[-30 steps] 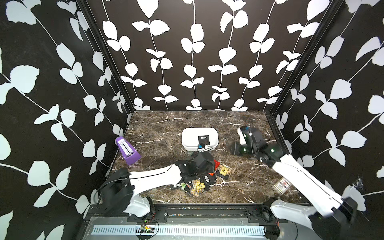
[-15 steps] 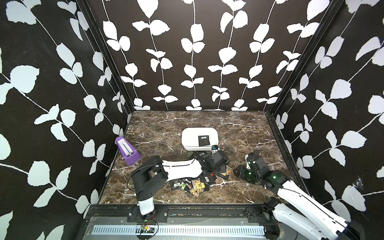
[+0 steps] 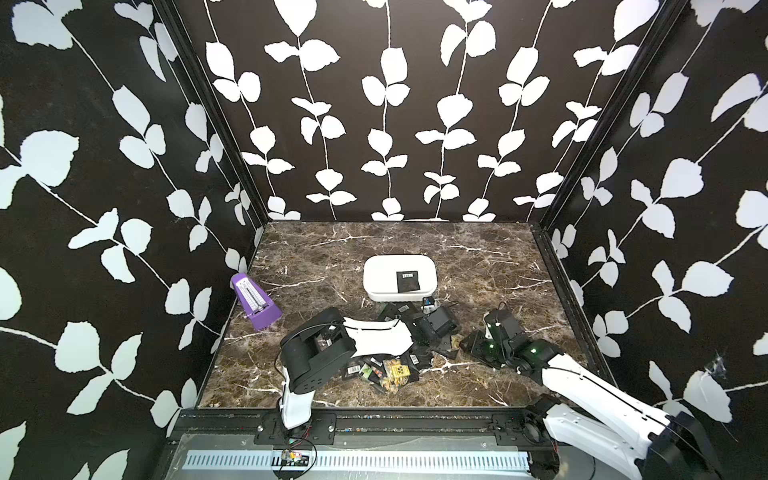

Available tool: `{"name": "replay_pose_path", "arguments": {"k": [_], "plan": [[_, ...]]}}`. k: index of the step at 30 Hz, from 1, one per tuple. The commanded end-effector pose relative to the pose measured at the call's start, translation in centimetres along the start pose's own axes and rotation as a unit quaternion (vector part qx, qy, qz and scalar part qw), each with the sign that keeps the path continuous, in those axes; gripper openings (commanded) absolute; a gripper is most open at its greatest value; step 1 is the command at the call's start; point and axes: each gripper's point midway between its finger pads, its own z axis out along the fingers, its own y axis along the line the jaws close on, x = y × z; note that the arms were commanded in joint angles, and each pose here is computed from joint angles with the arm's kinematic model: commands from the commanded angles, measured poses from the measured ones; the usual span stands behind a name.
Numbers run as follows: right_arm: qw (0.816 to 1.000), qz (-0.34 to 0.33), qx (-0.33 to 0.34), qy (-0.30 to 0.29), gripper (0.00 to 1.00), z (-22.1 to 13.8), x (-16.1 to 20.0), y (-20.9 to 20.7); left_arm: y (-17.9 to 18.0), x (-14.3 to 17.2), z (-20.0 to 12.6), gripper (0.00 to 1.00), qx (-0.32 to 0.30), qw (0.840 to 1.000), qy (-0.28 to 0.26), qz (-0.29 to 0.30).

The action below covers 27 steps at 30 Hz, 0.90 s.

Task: Put the tea bags into the storage box
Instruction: Pick up the tea bag from the center of the board.

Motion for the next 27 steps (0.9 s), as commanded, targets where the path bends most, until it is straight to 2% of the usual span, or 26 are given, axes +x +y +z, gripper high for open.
{"name": "replay_pose_path", "arguments": {"k": [1, 15, 27], "plan": [[1.000, 0.004, -0.004, -0.002, 0.45, 0.8, 0.1, -0.3, 0.5, -0.1, 0.2, 0.00, -0.013, 1.000, -0.002, -0.011], [1.000, 0.007, 0.013, 0.012, 0.45, 2.9, 0.1, -0.6, 3.5, 1.0, 0.6, 0.00, -0.061, 0.998, 0.005, -0.019], [0.999, 0.009, 0.029, 0.024, 0.44, 4.4, 0.3, -1.3, 3.5, 1.2, 0.9, 0.00, -0.067, 0.998, 0.011, -0.014]]}}
